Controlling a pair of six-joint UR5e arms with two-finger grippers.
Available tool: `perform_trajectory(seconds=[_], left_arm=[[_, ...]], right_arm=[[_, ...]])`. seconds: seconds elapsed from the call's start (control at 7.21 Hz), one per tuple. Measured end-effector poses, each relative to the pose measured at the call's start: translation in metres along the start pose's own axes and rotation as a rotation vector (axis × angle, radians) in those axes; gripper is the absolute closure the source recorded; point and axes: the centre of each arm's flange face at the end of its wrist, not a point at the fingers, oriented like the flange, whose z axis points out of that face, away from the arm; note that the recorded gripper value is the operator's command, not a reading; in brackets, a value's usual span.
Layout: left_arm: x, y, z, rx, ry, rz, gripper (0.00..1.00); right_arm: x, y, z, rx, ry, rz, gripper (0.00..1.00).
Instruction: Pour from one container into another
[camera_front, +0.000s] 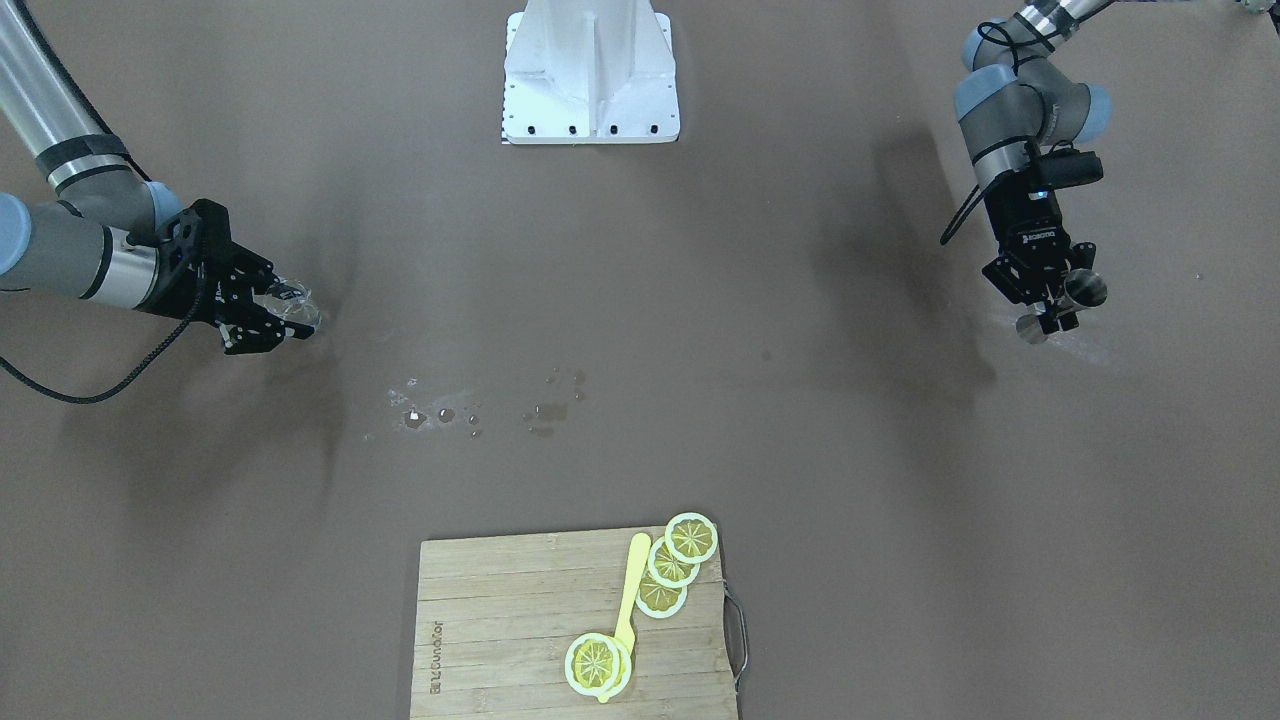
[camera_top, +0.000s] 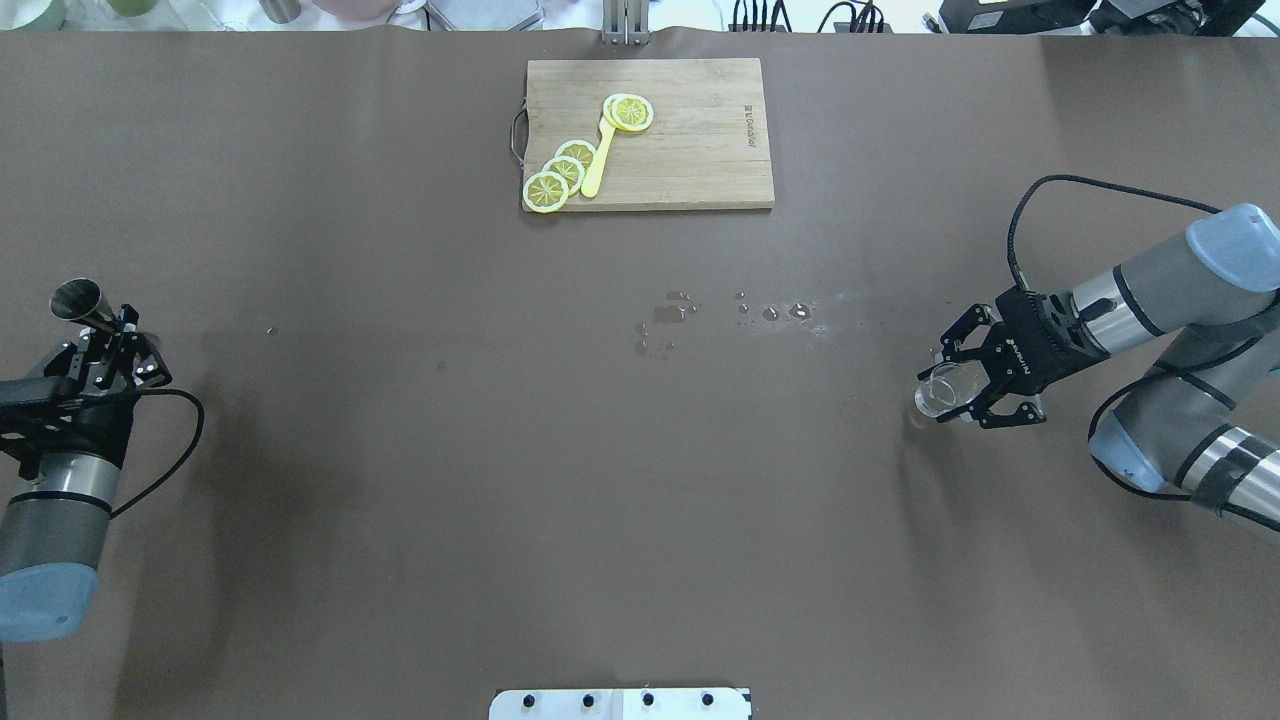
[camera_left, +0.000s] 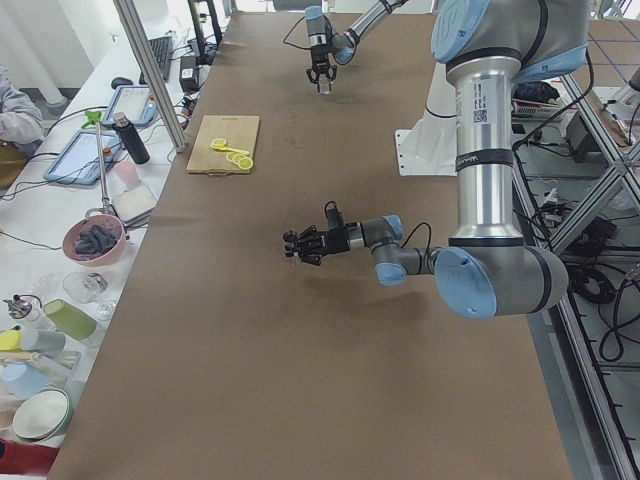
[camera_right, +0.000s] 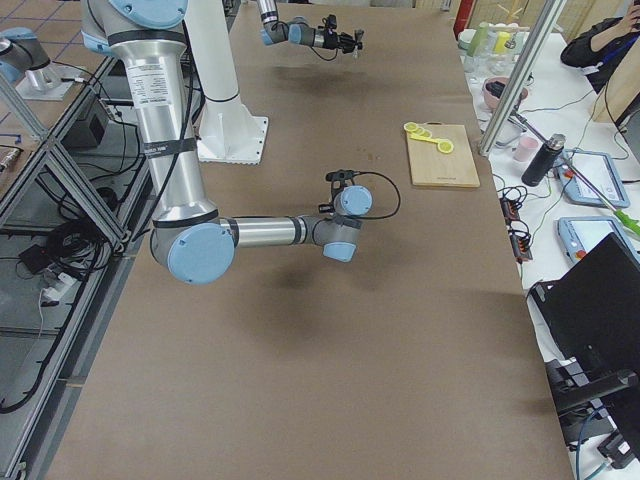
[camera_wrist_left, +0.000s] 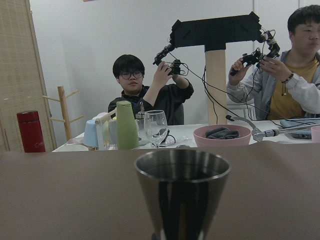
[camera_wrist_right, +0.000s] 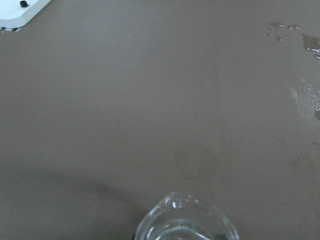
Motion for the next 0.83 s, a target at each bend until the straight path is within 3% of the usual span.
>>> perform_trajectory(seconds=[0.42, 0.55, 0.69, 0.83], left_arm=[[0.056, -0.002, 0.027, 0.029, -0.054, -0.012, 1.00], [0.075, -0.002, 0.052, 0.049, -0.095, -0.024, 1.00], [0.092, 0.001, 0.079, 0.060, -0.135, -0.021, 1.00], [0.104, 0.004, 0.099, 0.059, -0.161, -0.019, 1.00]], right_arm=[[0.008, 0.003, 0.005, -0.003, -0.001, 0.006, 1.00], [0.008, 0.003, 0.006, -0.004, -0.001, 0.008, 0.79], [0.009, 0.002, 0.006, -0.002, 0.000, 0.024, 0.35], [0.009, 0.000, 0.006, 0.003, 0.001, 0.046, 0.02]])
